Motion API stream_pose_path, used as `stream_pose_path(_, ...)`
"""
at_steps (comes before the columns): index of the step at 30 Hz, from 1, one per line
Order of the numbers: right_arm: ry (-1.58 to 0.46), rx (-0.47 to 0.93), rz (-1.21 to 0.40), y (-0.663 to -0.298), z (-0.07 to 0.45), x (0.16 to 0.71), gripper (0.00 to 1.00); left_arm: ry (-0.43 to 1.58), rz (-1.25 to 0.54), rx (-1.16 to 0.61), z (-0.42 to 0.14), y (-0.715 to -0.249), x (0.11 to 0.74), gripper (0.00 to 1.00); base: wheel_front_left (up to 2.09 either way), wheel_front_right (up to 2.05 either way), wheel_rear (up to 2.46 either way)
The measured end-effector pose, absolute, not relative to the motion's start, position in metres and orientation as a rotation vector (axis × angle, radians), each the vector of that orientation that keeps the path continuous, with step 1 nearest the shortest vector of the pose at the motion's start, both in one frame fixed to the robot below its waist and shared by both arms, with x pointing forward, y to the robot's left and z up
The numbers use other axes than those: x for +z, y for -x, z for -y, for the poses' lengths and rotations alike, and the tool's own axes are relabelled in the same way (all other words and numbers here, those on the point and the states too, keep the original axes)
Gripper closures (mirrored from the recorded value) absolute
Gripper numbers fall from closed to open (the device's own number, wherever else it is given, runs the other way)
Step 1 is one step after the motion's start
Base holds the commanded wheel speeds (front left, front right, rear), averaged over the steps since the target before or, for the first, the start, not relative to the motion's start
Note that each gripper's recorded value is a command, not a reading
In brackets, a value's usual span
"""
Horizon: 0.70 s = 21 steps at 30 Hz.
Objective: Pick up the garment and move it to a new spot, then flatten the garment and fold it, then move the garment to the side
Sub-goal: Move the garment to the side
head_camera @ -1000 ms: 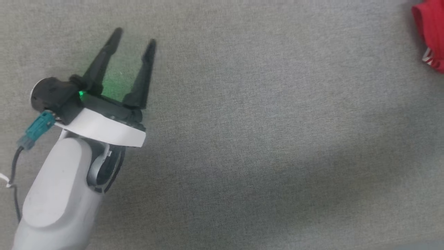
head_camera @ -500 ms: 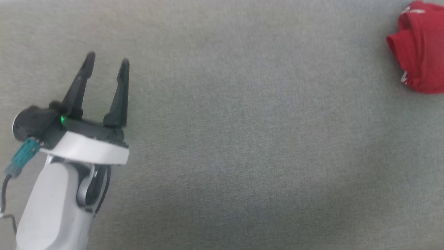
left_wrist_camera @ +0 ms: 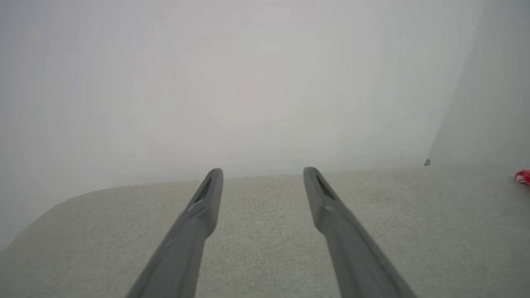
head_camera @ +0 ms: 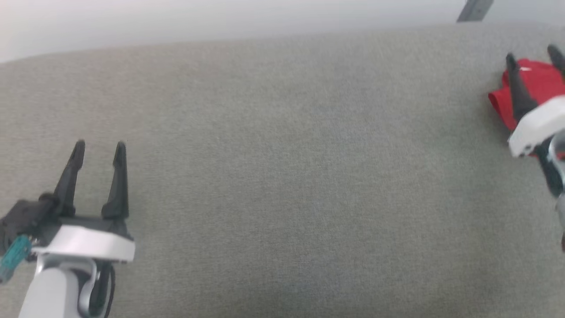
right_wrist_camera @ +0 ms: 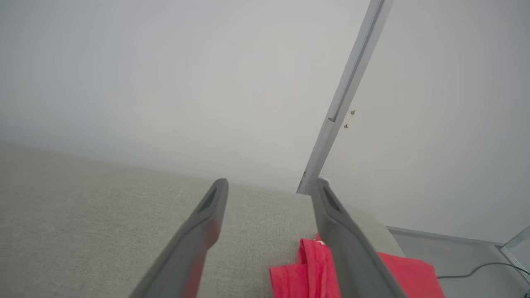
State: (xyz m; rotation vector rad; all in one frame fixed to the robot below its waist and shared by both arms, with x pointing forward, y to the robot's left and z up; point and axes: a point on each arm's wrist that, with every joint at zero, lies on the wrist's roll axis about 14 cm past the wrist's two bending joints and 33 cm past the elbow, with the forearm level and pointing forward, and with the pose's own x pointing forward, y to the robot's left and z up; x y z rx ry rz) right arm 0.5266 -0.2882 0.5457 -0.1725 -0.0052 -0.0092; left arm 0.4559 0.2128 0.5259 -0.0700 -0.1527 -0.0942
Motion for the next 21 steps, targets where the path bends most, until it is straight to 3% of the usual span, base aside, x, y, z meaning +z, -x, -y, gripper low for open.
stream_pose_path(8,0.148,0.040,0.071,-0.495,0.266,0.548,0.00,0.049,0.140,0.002,-0.246,-0.418,0.526,0.00,0.00,0.00,0.00)
stream_pose_path(21,0.044,-0.017,0.086,-0.429,0.256,0.523,0.00,0.051,0.102,0.097,-0.277,-0.378,0.516,0.00,0.00,0.00,0.00)
